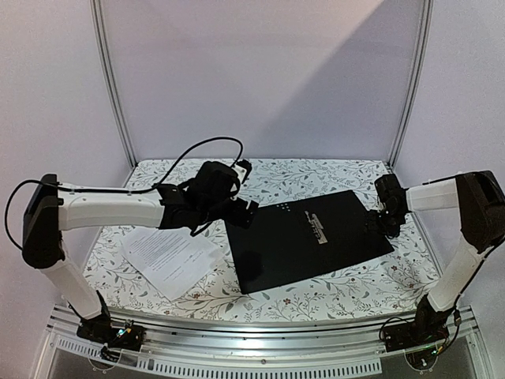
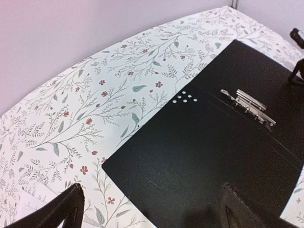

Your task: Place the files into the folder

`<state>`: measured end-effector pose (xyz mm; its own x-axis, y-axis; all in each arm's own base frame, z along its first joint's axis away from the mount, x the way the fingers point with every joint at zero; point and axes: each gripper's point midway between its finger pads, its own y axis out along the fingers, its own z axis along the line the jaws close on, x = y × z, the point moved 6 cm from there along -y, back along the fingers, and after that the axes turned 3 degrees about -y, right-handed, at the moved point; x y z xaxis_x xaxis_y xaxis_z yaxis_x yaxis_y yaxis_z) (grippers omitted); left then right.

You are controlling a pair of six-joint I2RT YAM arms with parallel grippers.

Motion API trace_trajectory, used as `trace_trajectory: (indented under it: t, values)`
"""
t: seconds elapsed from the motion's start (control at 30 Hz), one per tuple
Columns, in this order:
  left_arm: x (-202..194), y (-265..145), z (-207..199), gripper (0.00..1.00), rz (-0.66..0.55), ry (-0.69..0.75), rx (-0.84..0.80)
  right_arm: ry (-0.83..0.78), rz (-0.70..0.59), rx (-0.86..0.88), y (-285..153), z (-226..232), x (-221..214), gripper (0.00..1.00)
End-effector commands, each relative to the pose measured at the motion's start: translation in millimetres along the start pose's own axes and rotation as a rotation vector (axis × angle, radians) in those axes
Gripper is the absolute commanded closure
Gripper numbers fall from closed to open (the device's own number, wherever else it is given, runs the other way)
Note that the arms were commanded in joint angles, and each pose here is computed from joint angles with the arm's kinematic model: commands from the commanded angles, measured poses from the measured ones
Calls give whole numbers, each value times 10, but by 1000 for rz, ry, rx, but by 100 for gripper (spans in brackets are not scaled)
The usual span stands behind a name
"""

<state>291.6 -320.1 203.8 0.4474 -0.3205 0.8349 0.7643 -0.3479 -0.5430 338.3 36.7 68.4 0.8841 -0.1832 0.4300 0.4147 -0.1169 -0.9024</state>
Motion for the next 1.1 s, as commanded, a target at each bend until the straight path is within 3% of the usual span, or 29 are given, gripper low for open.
trace_trajectory:
  t: [0.0,0.13,0.27,0.63,0.97,1.07]
  values:
    - [95,-50,142,0,-57,-82,57,-8,29,-56,55,-95,-138,29]
    - [-26,152,170,0,23,-57,83,4,63,-48,65,-94,-209,19]
    - [-226,445,133,0,170,-3,123,26,144,20,109,-63,-460,18]
    - [-246,562,275,0,234,14,226,111,217,157,-177,-136,-1056,18]
    - [-114,440,744,1,257,13,388,101,60,149,-563,-190,-759,18]
    - [-236,369,1019,0,336,21,511,102,-23,158,-625,-163,-635,19]
